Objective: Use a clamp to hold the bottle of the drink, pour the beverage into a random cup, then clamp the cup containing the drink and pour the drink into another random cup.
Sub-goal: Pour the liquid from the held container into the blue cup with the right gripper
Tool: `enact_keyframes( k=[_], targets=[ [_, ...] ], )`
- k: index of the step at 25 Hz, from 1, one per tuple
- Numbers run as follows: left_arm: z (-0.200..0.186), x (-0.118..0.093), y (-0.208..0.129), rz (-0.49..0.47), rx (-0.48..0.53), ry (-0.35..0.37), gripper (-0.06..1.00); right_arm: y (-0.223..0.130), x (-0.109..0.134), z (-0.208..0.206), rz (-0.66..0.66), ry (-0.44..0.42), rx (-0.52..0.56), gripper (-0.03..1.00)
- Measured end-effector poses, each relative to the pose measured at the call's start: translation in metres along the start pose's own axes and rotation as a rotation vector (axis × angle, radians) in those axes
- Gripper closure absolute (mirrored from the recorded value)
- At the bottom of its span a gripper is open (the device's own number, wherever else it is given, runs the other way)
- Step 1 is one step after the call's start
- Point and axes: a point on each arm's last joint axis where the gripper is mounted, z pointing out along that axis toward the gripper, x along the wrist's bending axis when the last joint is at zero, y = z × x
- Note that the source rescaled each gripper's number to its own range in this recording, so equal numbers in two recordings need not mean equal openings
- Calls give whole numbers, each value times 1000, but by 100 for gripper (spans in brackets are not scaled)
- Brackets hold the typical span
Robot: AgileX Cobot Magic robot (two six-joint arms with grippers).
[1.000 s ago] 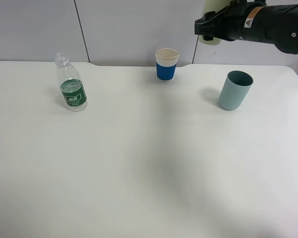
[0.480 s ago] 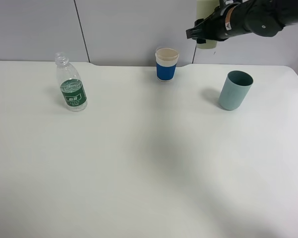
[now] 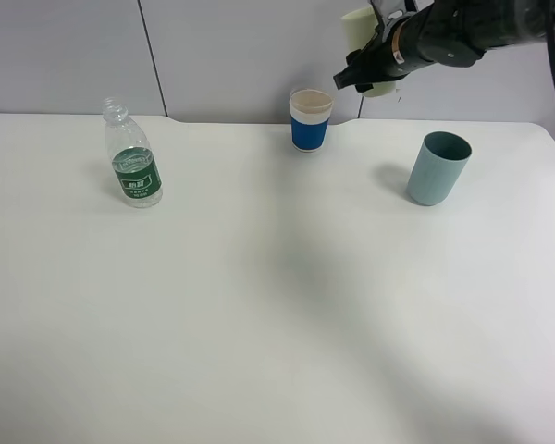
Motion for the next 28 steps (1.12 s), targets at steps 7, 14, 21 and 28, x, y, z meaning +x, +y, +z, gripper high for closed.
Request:
enact_keyframes(
  k=[7,14,21,28],
  targets=[
    [0,0,0,0,0,0,-5,13,21,12,-167,5,-18,97],
    [0,0,0,0,0,0,-5,7,26,15,-295,-12,29,97],
    [0,0,0,0,0,0,-5,7,23,15,-372,-41,40,97],
    [0,0,0,0,0,0,-5,8,20,15,-457,-67,37,97]
  ],
)
